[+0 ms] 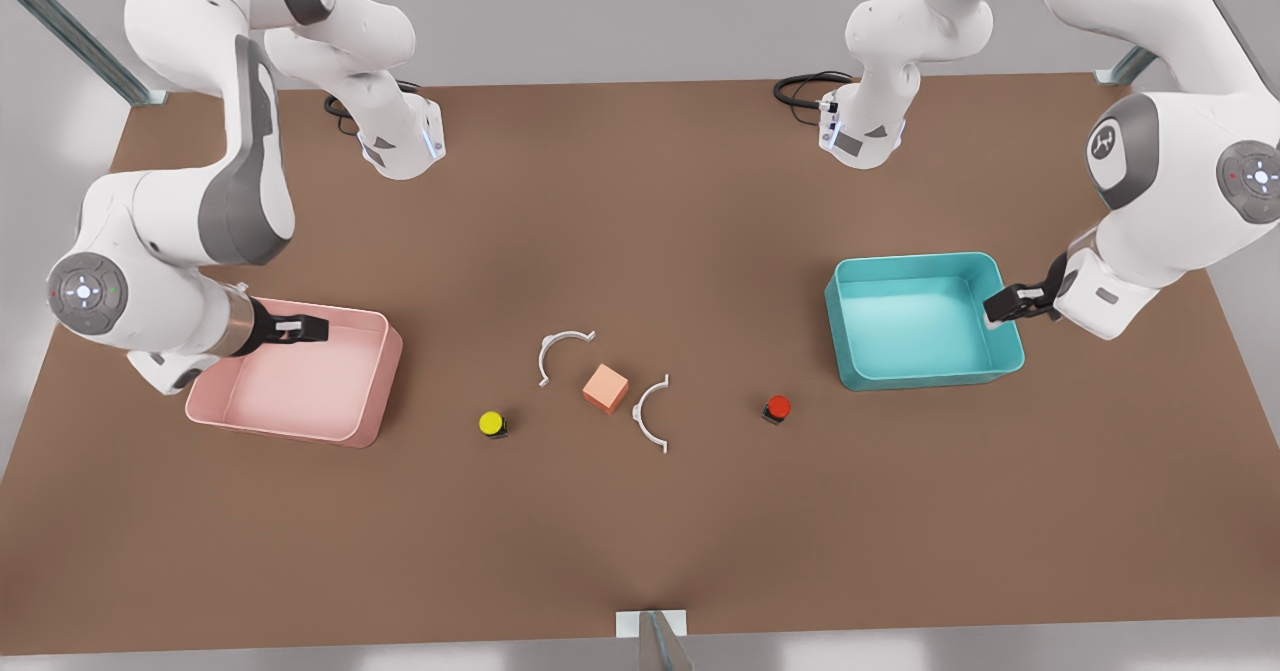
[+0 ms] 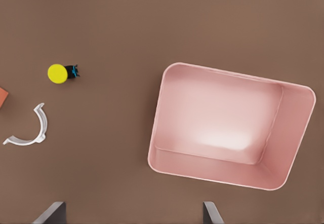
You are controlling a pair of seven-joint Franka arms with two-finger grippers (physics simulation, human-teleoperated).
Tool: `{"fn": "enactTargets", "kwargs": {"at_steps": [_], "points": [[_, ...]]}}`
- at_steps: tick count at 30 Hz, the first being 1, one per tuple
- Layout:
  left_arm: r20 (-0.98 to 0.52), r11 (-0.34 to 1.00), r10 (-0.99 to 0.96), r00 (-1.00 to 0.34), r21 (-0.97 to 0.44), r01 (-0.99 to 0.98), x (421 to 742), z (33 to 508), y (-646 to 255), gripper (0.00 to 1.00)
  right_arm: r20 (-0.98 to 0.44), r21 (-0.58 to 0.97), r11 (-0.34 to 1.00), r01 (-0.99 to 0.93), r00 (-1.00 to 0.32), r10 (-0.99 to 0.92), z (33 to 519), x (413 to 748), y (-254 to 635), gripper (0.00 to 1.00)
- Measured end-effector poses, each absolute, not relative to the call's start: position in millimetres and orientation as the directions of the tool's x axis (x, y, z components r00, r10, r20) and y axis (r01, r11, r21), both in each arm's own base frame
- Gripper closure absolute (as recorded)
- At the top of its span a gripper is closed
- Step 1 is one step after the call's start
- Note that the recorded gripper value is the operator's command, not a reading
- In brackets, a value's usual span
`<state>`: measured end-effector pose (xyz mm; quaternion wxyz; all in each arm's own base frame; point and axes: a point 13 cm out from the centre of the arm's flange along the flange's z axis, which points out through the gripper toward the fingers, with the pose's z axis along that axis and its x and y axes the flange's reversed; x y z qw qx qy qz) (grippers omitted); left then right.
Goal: Place the red button in the blue storage box with the left arm, and place the yellow button in the pink storage box with the right arm
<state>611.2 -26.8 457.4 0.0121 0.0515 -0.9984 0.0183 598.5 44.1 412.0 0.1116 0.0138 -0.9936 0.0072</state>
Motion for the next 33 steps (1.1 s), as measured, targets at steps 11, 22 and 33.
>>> {"fn": "enactTargets", "kwargs": {"at_steps": [11,22,33], "points": [[0.122,0.957,0.288,-0.95,-0.074,0.28,630,280,-212,0.0,0.274,-0.021,0.993,-0.118,-0.956,-0.107,312,623,96,0.0],[0.058,0.871,0.489,-0.871,-0.092,0.483,617,126,-279,0.0,0.189,0.019,0.991,-0.136,-0.972,-0.137,189,669,197,0.0],[0.01,0.836,0.546,-0.838,-0.085,0.543,619,75,-275,0.1,0.141,0.054,0.997,-0.063,-0.988,-0.07,138,655,272,0.0]]}}
